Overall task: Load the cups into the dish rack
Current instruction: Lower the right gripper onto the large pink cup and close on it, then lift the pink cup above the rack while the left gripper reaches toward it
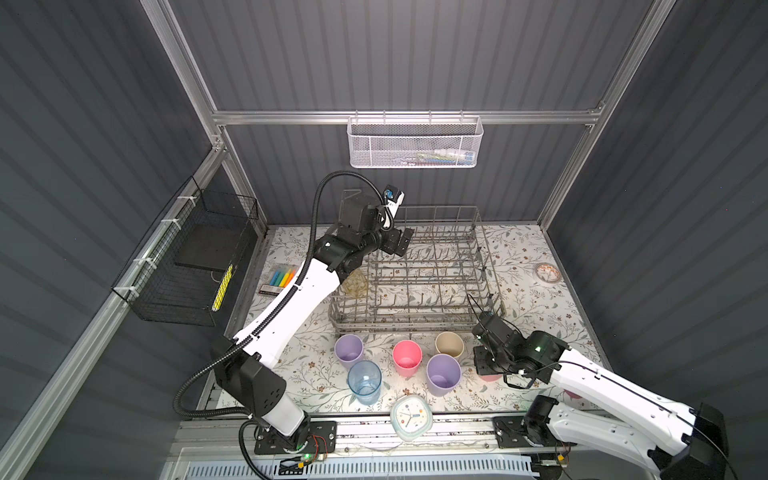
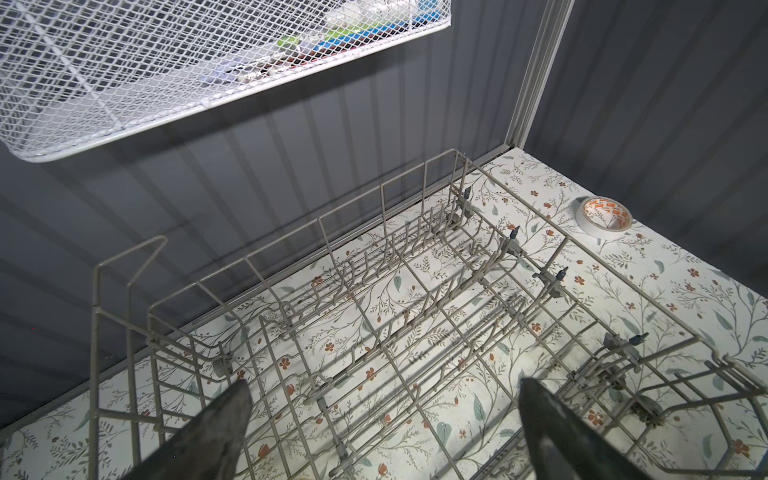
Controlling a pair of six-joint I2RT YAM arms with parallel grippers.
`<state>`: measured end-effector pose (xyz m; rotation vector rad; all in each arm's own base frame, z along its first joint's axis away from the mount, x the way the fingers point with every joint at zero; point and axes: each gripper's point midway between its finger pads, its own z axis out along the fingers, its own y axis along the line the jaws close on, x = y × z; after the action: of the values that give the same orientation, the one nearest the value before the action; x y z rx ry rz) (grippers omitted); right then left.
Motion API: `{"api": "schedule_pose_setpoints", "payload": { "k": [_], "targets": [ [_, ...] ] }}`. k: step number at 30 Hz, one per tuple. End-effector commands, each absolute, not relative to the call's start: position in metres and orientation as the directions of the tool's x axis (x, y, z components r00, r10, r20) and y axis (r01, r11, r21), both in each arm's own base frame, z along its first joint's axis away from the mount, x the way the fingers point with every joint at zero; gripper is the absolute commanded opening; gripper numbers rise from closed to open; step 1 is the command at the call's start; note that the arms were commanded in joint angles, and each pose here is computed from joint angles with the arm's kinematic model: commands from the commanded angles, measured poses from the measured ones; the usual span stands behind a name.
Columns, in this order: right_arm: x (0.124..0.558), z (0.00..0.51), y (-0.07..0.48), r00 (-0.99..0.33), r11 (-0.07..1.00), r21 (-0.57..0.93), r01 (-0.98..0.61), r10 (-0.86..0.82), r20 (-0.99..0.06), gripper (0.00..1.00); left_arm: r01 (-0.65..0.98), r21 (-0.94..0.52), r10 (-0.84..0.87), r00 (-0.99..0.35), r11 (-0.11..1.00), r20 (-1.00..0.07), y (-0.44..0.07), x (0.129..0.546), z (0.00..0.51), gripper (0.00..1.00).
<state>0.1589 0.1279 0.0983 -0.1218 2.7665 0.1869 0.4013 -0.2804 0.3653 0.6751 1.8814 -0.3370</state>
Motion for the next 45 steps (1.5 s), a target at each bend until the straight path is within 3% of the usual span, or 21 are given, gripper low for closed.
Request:
{"api": "schedule_pose_setpoints", "payload": {
  "k": [1, 8, 15, 23, 28, 32, 35, 40, 45],
  "targets": [
    [0.158, 0.1, 0.123, -0.927, 0.99, 0.092, -0.109, -0.068, -0.369, 0.05, 0.605, 0.057, 0.265, -0.26, 0.794, -0.928, -0.286, 0.402, 0.382, 1.0],
    [0.157, 0.115, 0.122, -0.928, 0.991, 0.094, -0.097, -0.056, -0.368, 0.0, 0.611, 0.057, 0.266, -0.258, 0.79, -0.929, -0.291, 0.407, 0.383, 1.0],
    [0.152, 0.165, 0.119, -0.916, 0.985, 0.147, -0.091, -0.025, -0.401, 0.0, 0.614, 0.07, 0.274, -0.246, 0.786, -0.93, -0.291, 0.407, 0.386, 1.0],
    [0.138, 0.26, 0.123, -0.863, 0.935, 0.279, -0.217, -0.05, -0.503, 0.0, 0.621, 0.06, 0.27, -0.25, 0.782, -0.93, -0.294, 0.408, 0.386, 1.0],
    [0.145, 0.333, 0.123, -0.746, 0.892, 0.341, -0.298, 0.005, -0.666, 0.0, 0.66, 0.027, 0.259, -0.256, 0.751, -0.932, -0.302, 0.402, 0.385, 1.0],
    [0.161, 0.385, 0.128, -0.609, 0.856, 0.368, -0.362, 0.082, -0.789, 0.0, 0.716, -0.011, 0.235, -0.243, 0.698, -0.941, -0.314, 0.392, 0.391, 1.0],
    [0.177, 0.406, 0.138, -0.556, 0.829, 0.4, -0.391, 0.134, -0.82, 0.0, 0.763, -0.087, 0.186, -0.265, 0.64, -0.946, -0.323, 0.385, 0.397, 1.0],
    [0.203, 0.422, 0.17, -0.588, 0.648, 0.584, -0.489, 0.249, -0.769, 0.0, 0.837, -0.193, 0.11, -0.286, 0.512, -0.952, -0.335, 0.371, 0.409, 1.0],
    [0.229, 0.436, 0.186, -0.595, 0.473, 0.681, -0.559, 0.344, -0.727, 0.0, 0.898, -0.331, -0.026, -0.338, 0.29, -0.941, -0.334, 0.359, 0.43, 1.0]
  ]
}}
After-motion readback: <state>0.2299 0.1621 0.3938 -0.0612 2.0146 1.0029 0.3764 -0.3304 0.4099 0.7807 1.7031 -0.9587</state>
